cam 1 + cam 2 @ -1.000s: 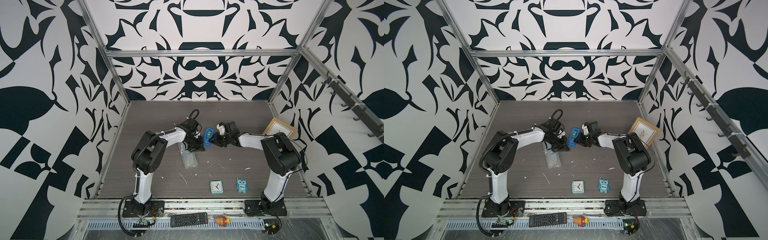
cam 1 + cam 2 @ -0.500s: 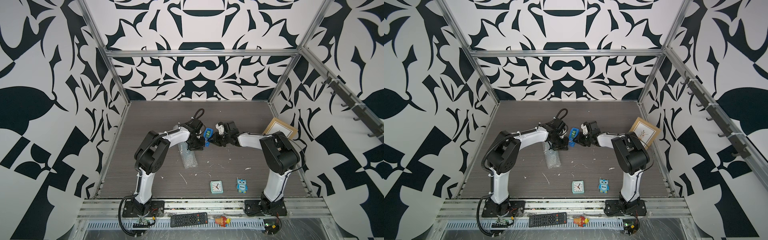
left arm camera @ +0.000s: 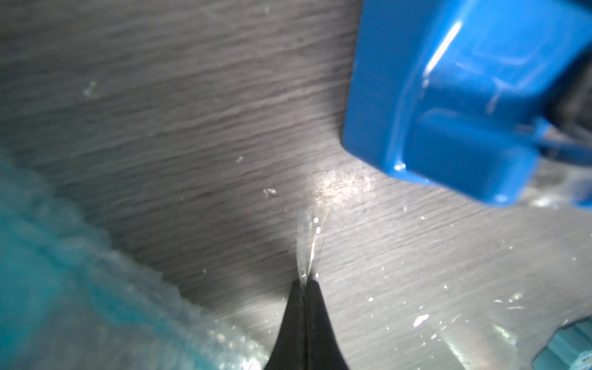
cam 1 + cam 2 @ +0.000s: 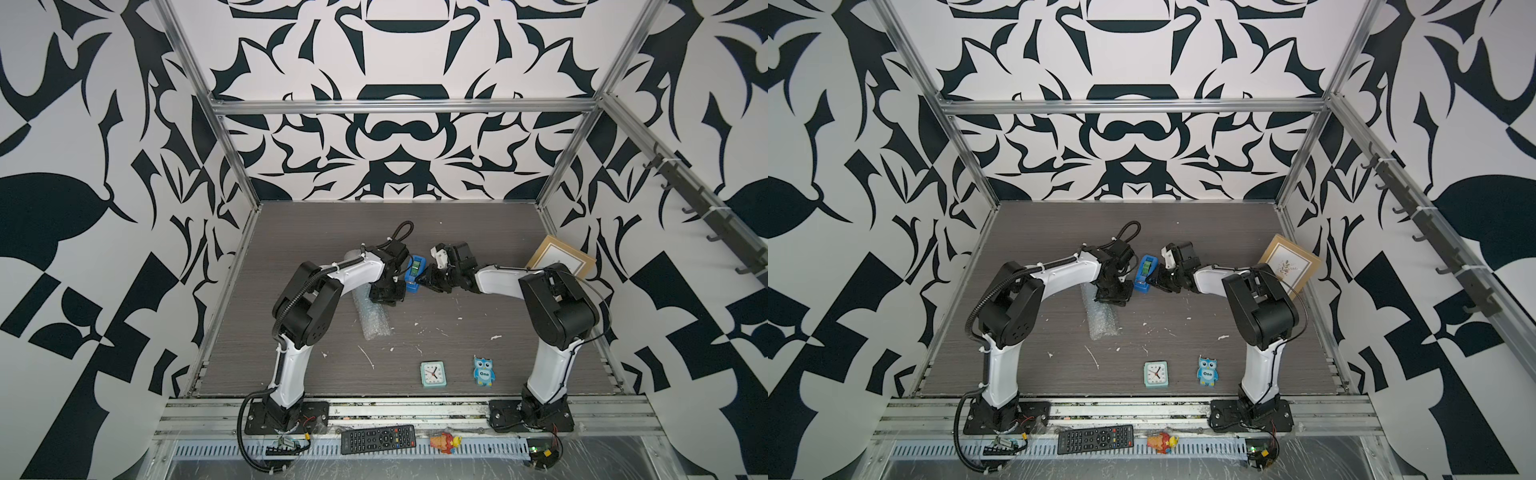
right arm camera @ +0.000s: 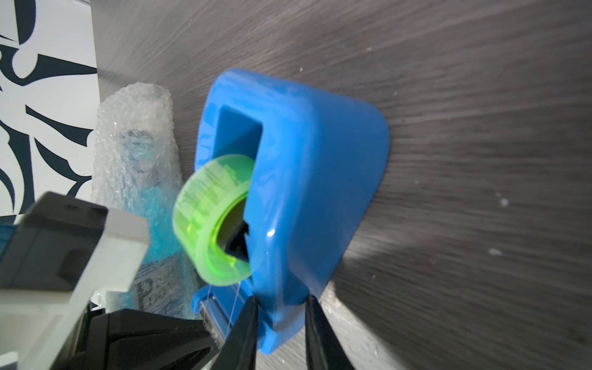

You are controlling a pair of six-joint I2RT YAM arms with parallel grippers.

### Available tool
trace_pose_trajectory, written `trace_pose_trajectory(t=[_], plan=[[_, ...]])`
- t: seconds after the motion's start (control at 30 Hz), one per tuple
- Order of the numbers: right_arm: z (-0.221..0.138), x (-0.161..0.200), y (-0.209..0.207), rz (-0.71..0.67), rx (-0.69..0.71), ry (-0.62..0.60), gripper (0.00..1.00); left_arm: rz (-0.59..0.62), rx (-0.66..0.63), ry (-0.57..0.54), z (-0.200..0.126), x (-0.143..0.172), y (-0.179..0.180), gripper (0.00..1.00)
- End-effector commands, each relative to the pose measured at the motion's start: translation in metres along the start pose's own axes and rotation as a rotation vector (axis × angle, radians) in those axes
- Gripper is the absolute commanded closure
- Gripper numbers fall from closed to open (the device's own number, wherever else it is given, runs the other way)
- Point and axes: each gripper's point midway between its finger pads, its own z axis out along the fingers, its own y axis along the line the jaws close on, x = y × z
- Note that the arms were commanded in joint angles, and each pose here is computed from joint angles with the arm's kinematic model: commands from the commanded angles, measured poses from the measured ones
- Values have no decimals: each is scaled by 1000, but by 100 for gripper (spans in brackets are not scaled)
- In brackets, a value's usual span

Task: Wrap wine bottles in bubble wrap
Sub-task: Tear off the tape using the Tape Cutter.

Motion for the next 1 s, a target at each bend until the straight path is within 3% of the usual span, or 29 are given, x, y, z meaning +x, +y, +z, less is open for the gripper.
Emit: trace_pose_trajectory(t=[0.0, 0.33, 0.5, 0.6, 0.77, 0.97], plan=[[-10, 1, -33, -4, 162, -43, 72, 106, 58, 21, -11, 8, -10, 100], [-92, -33, 28, -220, 135, -203, 63, 398, 247, -145, -83, -7, -58, 100], [-140, -34, 59, -288, -13, -267, 57, 526, 272, -240, -123, 0, -66, 100], [-166, -18, 90, -424, -109, -249, 52, 564, 254, -247, -145, 7, -65, 100], [-197, 23, 132, -656, -222, -258, 39, 589, 293, -140, -167, 34, -69, 100], [-208, 46, 158, -693, -400, -197, 34, 730, 425, -180, -196, 61, -85, 100]])
